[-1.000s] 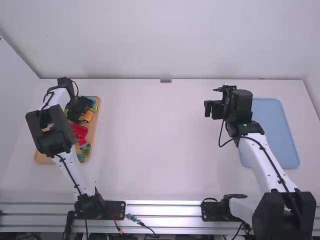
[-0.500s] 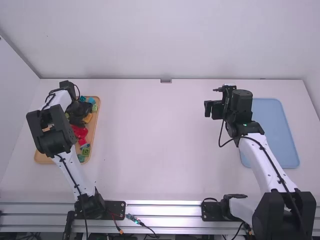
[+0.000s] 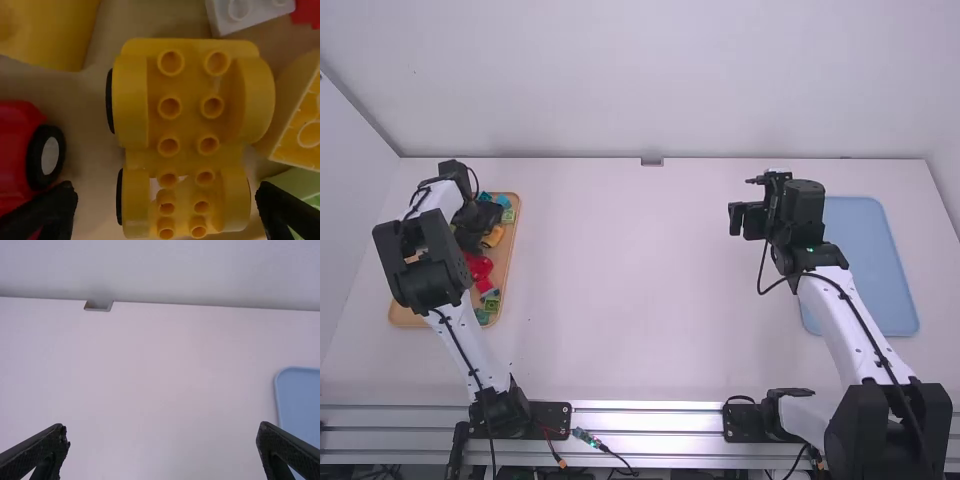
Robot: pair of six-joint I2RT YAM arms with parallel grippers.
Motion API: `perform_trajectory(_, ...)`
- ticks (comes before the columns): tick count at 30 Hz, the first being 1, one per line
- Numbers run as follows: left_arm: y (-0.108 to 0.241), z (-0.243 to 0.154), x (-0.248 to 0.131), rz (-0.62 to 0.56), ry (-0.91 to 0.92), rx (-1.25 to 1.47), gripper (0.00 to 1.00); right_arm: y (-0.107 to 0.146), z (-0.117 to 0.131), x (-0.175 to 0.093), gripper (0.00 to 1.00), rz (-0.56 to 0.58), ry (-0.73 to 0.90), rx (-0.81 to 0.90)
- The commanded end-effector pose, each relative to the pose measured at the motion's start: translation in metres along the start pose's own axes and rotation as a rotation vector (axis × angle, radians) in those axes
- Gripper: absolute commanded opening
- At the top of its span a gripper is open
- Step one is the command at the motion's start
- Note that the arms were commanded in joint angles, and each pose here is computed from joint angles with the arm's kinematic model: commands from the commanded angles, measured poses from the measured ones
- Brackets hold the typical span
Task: Assemble lego blocks to make yellow taxi
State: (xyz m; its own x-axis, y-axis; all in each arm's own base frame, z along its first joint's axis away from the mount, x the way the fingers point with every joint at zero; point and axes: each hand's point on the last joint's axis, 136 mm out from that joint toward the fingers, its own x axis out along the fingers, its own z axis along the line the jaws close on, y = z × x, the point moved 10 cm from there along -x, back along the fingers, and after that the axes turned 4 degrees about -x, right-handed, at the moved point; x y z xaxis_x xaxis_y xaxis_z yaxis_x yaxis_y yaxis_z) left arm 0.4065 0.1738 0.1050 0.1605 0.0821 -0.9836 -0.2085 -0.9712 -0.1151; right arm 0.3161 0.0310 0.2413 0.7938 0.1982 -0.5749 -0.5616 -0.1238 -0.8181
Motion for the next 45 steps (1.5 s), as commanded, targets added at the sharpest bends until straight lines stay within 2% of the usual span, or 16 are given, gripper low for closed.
perform_trajectory(1, 0.003, 0.000, 0.006, -0.006, -0.017, 0.036, 0.93, -0.006, 0.000, -0.001, 0.99, -0.015, 0.001, -0.003)
perform_trajectory(4, 0.004, 0.001, 0.009, -0.006, -0.011, 0.050, 0.89, -0.006, 0.000, -0.001, 0.99, -0.013, 0.001, -0.003)
perform_trajectory(7, 0.005, 0.001, 0.011, -0.004, -0.006, 0.047, 0.80, -0.006, 0.000, -0.001, 0.99, -0.012, 0.001, -0.003)
perform_trajectory(14, 0.005, 0.002, 0.011, -0.003, -0.010, 0.047, 0.76, -0.006, 0.000, -0.001, 0.99, -0.011, 0.000, -0.003)
perform_trajectory(19, 0.005, 0.002, 0.011, -0.009, -0.013, 0.047, 0.57, -0.006, 0.000, -0.001, 0.99, -0.011, 0.001, -0.003)
perform_trajectory(22, 0.005, 0.002, 0.011, -0.008, -0.014, 0.046, 0.52, -0.005, 0.000, -0.001, 0.99, -0.009, 0.000, -0.003)
perform_trajectory(27, 0.006, 0.003, 0.011, -0.004, -0.018, 0.062, 0.55, -0.005, 0.000, -0.001, 0.99, -0.008, 0.001, -0.004)
perform_trajectory(29, 0.006, 0.002, 0.011, 0.007, -0.012, 0.111, 0.53, -0.005, 0.000, -0.001, 0.99, -0.008, 0.001, -0.006)
perform_trajectory(31, 0.007, 0.000, 0.010, 0.031, 0.011, 0.129, 0.39, -0.005, 0.000, -0.001, 1.00, -0.008, 0.001, -0.005)
perform_trajectory(33, 0.008, -0.001, 0.007, 0.049, 0.020, 0.125, 0.31, -0.005, 0.000, -0.001, 0.99, -0.008, 0.001, -0.006)
perform_trajectory(38, 0.003, -0.009, -0.015, 0.057, 0.016, 0.112, 0.24, -0.005, 0.000, -0.001, 0.99, -0.008, 0.000, -0.031)
perform_trajectory(43, 0.006, -0.025, -0.042, 0.075, 0.042, 0.239, 0.05, -0.005, 0.000, -0.001, 0.99, -0.009, 0.001, -0.032)
perform_trajectory(45, 0.013, -0.031, -0.053, 0.067, 0.029, 0.292, 0.02, -0.005, 0.000, -0.001, 0.99, -0.009, 0.001, -0.032)
